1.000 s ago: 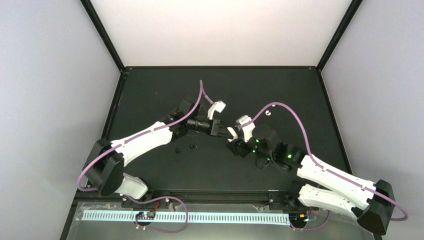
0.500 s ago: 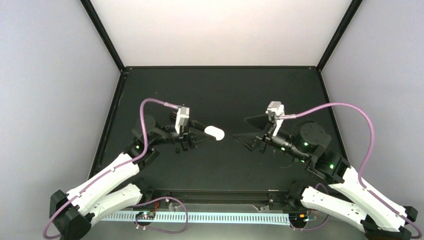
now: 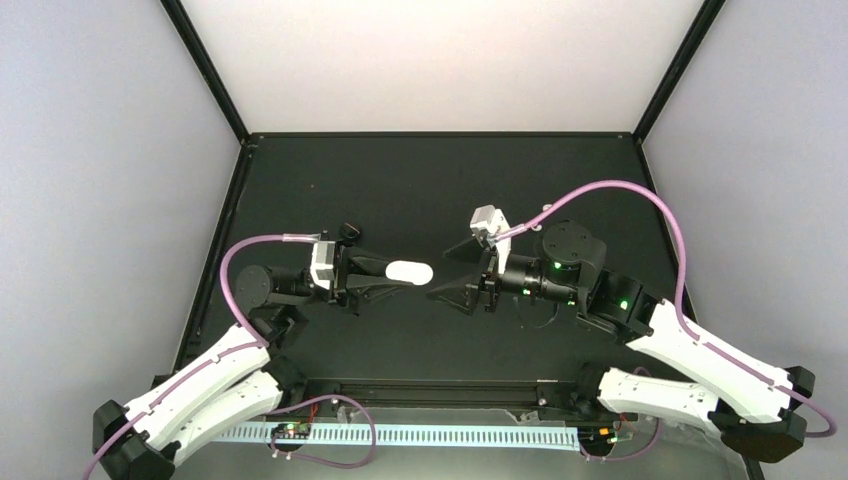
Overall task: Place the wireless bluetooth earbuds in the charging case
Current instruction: Pick up the charging case at the center of the board, then open the charging case.
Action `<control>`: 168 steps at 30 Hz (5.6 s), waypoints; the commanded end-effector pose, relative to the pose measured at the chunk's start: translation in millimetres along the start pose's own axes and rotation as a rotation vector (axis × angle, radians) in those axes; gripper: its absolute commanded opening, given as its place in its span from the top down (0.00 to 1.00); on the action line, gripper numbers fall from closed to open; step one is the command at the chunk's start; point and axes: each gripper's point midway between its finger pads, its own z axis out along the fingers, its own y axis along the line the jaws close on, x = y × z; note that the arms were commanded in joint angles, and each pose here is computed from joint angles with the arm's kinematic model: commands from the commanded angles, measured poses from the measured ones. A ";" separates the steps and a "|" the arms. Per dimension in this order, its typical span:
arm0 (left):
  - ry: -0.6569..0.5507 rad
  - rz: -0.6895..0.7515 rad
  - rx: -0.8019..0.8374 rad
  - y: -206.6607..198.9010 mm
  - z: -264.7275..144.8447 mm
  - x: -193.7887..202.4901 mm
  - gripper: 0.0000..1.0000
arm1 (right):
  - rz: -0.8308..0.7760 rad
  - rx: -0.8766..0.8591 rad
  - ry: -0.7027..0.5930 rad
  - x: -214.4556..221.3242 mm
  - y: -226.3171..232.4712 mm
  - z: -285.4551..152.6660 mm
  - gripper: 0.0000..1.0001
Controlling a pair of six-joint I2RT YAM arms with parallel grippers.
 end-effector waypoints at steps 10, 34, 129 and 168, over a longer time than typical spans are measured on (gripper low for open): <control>-0.019 0.126 0.011 -15.1 -11.2 -1.7 0.98 | 0.000 0.069 -0.082 -32.0 -7.2 8.3 0.16; 0.021 0.169 0.002 -16.8 -14.1 7.1 0.99 | 0.064 0.083 -0.170 -60.5 -5.5 1.1 0.17; 0.041 -0.260 0.065 4.2 17.0 10.9 0.65 | -0.392 0.096 0.029 -29.0 19.5 13.6 0.99; 0.057 -0.205 0.116 -5.8 14.1 15.9 0.98 | -0.346 0.063 -0.004 -30.3 25.7 11.0 0.99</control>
